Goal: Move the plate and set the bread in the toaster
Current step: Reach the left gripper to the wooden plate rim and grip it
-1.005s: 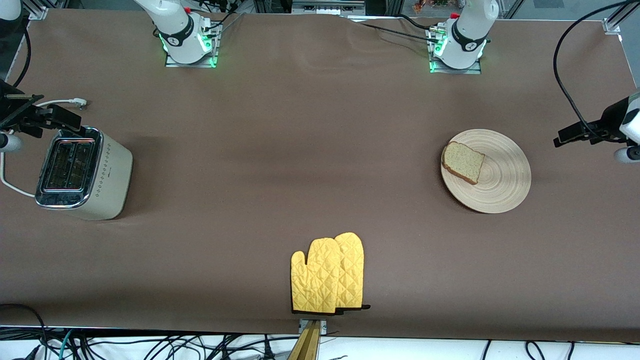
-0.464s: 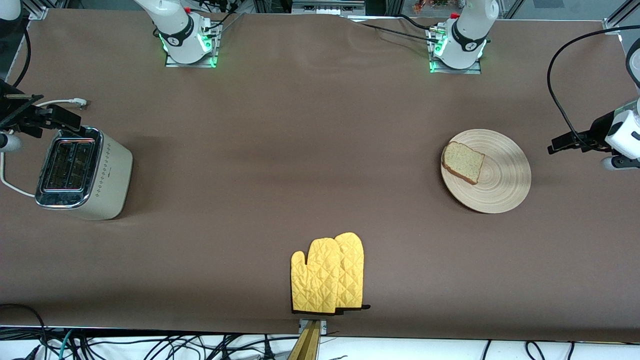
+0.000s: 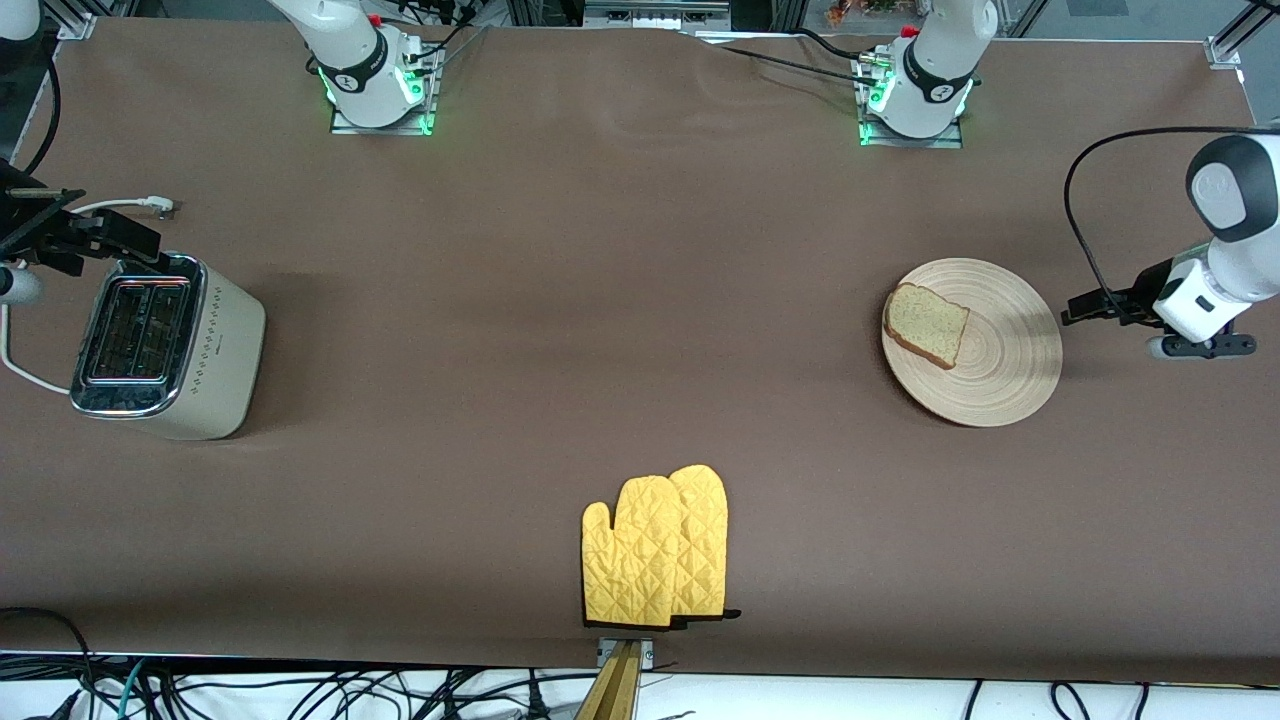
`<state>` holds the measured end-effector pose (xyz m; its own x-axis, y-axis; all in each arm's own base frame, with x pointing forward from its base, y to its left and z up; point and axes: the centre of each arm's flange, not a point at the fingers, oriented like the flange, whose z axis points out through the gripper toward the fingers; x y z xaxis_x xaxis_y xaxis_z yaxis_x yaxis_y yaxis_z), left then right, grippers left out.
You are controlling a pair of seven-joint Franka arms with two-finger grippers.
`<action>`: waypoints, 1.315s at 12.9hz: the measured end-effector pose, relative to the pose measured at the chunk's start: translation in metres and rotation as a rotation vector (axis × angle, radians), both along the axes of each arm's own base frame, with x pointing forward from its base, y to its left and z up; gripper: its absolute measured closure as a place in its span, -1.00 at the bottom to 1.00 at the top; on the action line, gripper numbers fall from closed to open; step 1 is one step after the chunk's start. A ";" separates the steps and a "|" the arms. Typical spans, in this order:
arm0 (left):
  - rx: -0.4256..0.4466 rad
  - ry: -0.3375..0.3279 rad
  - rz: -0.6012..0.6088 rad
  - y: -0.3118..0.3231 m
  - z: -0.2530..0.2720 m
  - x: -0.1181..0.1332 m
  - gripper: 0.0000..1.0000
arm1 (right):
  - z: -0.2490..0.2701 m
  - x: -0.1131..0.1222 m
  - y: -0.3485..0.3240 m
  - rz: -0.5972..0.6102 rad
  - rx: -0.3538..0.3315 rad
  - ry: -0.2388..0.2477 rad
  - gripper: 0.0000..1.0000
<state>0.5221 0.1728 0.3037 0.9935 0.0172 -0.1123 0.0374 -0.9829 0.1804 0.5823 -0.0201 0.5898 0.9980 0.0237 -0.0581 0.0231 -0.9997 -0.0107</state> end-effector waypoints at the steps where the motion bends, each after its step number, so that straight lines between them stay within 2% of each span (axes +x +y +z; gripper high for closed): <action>1: -0.057 -0.014 -0.034 0.010 -0.015 -0.003 -1.00 | 0.000 0.000 0.000 -0.001 0.000 0.000 -1.00; 6: -0.208 -0.117 -0.179 0.088 -0.065 -0.022 -1.00 | 0.000 0.000 -0.002 -0.004 0.000 0.000 -1.00; 7: -0.246 -0.112 -0.185 0.097 -0.071 -0.023 -1.00 | 0.000 0.000 -0.002 -0.004 0.000 0.000 -1.00; 10: -0.450 -0.068 -0.151 0.091 -0.082 -0.026 -1.00 | 0.000 0.000 -0.002 -0.004 0.000 0.000 -1.00; 12: -0.549 -0.030 -0.144 0.083 -0.087 -0.035 -1.00 | 0.000 0.000 -0.003 -0.004 0.000 0.000 -1.00; 14: -0.578 -0.038 -0.173 0.089 -0.095 -0.039 -1.00 | 0.000 0.000 -0.003 -0.004 0.000 0.000 -1.00; 17: -0.544 -0.107 -0.225 0.120 -0.090 -0.023 -1.00 | 0.000 0.000 -0.003 -0.004 0.000 0.000 -1.00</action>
<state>0.4989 0.2927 0.2133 0.9724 -0.2268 0.0547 -0.2069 -0.7301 0.6513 0.5824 -0.0227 0.5897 0.9981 0.0192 -0.0579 0.0186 -0.9998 -0.0107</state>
